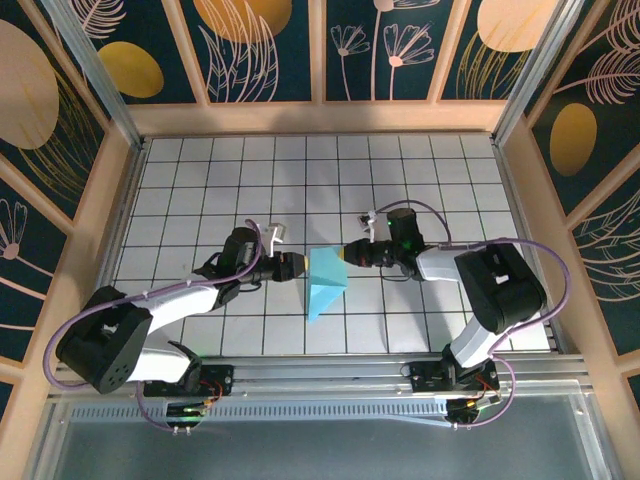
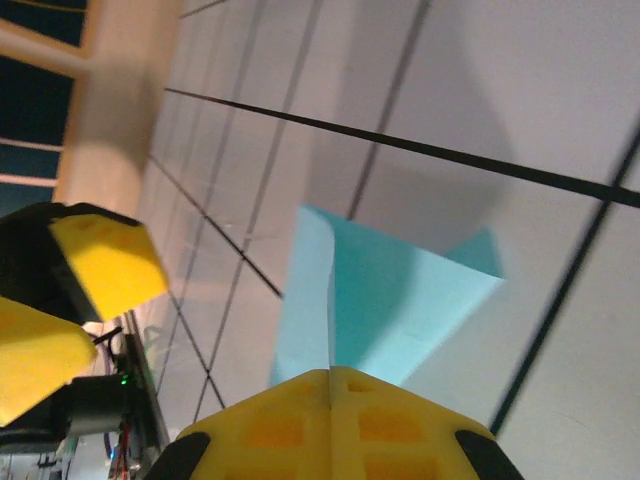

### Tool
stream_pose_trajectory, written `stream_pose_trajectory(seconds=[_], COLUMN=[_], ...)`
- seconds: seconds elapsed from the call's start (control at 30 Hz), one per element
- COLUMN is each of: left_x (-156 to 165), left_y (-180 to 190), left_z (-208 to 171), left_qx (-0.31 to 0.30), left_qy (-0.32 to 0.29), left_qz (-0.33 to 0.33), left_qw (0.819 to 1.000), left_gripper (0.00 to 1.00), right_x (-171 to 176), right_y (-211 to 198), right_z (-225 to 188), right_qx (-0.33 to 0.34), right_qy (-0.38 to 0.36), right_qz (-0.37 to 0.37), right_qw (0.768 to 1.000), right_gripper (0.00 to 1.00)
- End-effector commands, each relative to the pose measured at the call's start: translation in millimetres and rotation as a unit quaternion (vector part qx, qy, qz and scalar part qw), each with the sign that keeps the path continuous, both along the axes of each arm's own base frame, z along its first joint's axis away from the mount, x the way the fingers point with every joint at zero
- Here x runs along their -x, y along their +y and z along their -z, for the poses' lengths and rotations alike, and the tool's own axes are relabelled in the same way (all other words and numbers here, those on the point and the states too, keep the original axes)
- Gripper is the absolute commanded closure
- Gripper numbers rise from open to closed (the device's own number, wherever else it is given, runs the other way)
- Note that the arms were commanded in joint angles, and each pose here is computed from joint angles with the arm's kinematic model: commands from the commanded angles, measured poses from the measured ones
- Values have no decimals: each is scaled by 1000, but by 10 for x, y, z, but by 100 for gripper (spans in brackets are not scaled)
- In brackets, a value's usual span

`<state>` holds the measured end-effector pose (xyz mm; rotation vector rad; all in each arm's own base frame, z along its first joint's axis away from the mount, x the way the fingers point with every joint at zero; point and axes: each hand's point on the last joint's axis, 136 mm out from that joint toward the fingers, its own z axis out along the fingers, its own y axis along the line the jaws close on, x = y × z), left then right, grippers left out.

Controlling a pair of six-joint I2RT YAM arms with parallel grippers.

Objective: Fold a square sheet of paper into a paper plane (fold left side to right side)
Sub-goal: Fold the wing for the fifth time at the center of the table.

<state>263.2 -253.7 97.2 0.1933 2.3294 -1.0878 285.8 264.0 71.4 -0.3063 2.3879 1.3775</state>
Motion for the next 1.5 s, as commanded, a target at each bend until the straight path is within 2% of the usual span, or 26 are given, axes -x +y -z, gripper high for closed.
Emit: stream_pose_trajectory(seconds=[0.0, 0.13, 0.37, 0.57, 0.8, 0.87, 1.1, 1.23, 1.33, 1.47], left_x=[-71, 77, 459, 667, 621, 605, 577, 556, 556, 563], left_y=[150, -26, -410, -772, -999, -1003, -942, -881, -861, -842], left_z=[-42, -143, -129, 100, 211, 342, 518, 571, 582, 585], left_qx=[-44, -95, -190, -310, -391, -429, -487, -503, -503, -502], left_qy=[-22, -53, -96, -128, -159, -163, -167, -167, -165, -164], left_qz=[-35, -9, 54, 92, 90, 90, 82, 73, 68, 67], left_qw=[998, 994, 976, 938, 902, 884, 854, 845, 845, 847], left_gripper=[53, 54, 57, 55, 50, 50, 50, 50, 55, 69], right_x=[-156, -130, -152, -217, -214, -219, -229, -217, -223, -229], right_y=[-99, -124, -258, -343, -346, -351, -357, -348, -356, -374], right_z=[27, -49, 1, 11, 21, 27, 37, 52, 58, 84], right_qx=[15, 2, 46, 48, 48, 47, 44, 43, 45, 52], right_qy=[44, 79, 140, 158, 163, 163, 163, 166, 166, 166], right_qz=[51, 66, 104, 126, 128, 129, 130, 128, 130, 133], right_qw=[998, 995, 984, 978, 977, 977, 977, 977, 977, 976], right_gripper=[100, 100, 100, 100, 100, 100, 100, 100, 100, 100])
